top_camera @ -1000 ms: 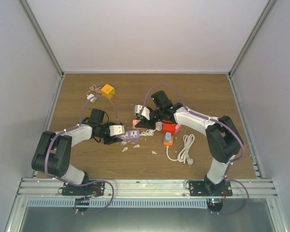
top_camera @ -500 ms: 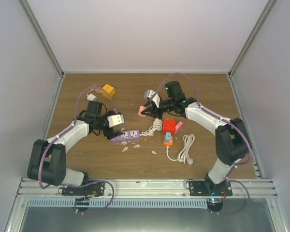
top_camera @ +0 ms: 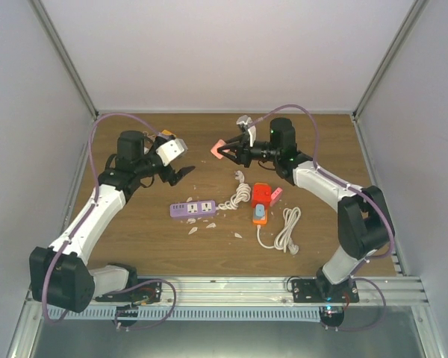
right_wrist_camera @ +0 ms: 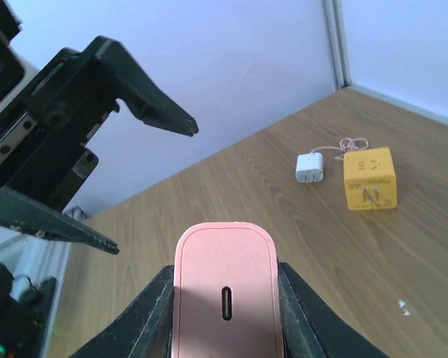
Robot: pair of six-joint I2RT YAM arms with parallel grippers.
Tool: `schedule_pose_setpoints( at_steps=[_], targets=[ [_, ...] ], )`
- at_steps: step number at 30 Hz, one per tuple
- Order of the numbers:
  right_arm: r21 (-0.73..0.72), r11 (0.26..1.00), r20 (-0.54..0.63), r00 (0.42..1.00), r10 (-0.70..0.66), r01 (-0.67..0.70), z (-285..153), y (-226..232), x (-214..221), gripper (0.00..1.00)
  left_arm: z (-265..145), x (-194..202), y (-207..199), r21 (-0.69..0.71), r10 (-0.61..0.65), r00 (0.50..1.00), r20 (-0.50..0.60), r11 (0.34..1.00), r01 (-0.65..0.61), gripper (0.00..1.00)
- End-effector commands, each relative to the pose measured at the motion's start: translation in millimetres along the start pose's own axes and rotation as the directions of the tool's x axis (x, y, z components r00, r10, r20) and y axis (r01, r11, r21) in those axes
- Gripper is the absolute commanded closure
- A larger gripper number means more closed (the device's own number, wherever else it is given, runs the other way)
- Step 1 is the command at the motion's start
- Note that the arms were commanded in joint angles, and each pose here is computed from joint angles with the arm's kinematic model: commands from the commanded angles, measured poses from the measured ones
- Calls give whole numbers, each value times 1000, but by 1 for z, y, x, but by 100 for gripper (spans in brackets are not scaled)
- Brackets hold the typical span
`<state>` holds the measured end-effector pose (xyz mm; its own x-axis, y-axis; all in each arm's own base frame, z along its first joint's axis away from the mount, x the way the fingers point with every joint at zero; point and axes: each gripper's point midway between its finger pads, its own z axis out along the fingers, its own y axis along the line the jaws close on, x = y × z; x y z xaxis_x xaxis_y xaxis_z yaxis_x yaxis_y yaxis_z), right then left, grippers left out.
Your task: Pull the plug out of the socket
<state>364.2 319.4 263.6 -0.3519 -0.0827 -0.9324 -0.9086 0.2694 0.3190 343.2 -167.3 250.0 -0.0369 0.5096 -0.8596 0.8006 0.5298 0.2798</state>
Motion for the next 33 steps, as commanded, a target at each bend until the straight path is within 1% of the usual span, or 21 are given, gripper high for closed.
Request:
schedule_pose_setpoints(
  at_steps=[1, 6, 10, 17, 24, 30, 33],
  targets=[
    [6, 985, 131, 977, 170, -173, -3, -3, -22, 91, 3, -27, 9, -50, 2, 998, 65, 999, 2, 6],
    [39, 954, 159, 944, 288, -297, 2, -19, -14, 91, 19, -37, 6, -76, 28, 998, 56, 997, -23, 7],
    [22, 924, 170, 912, 373, -382, 6, -21, -4, 90, 30, -51, 3, -88, 53, 997, 54, 995, -48, 9],
    [8, 918, 155, 907, 391, -397, 14, -13, 1, 90, 55, -63, -9, -53, 64, 998, 23, 997, -62, 15],
    [3, 915, 152, 904, 398, -403, 17, -8, 6, 90, 73, -60, -24, -28, 94, 995, -14, 995, -95, 26],
    [-11, 911, 147, 900, 410, -413, 18, -3, 6, 90, 77, -61, -25, -40, 105, 994, -19, 994, -106, 46],
    [-20, 903, 140, 893, 428, -429, 20, -2, 9, 89, 78, -61, -24, -55, 106, 994, -21, 993, -107, 54]
  ],
)
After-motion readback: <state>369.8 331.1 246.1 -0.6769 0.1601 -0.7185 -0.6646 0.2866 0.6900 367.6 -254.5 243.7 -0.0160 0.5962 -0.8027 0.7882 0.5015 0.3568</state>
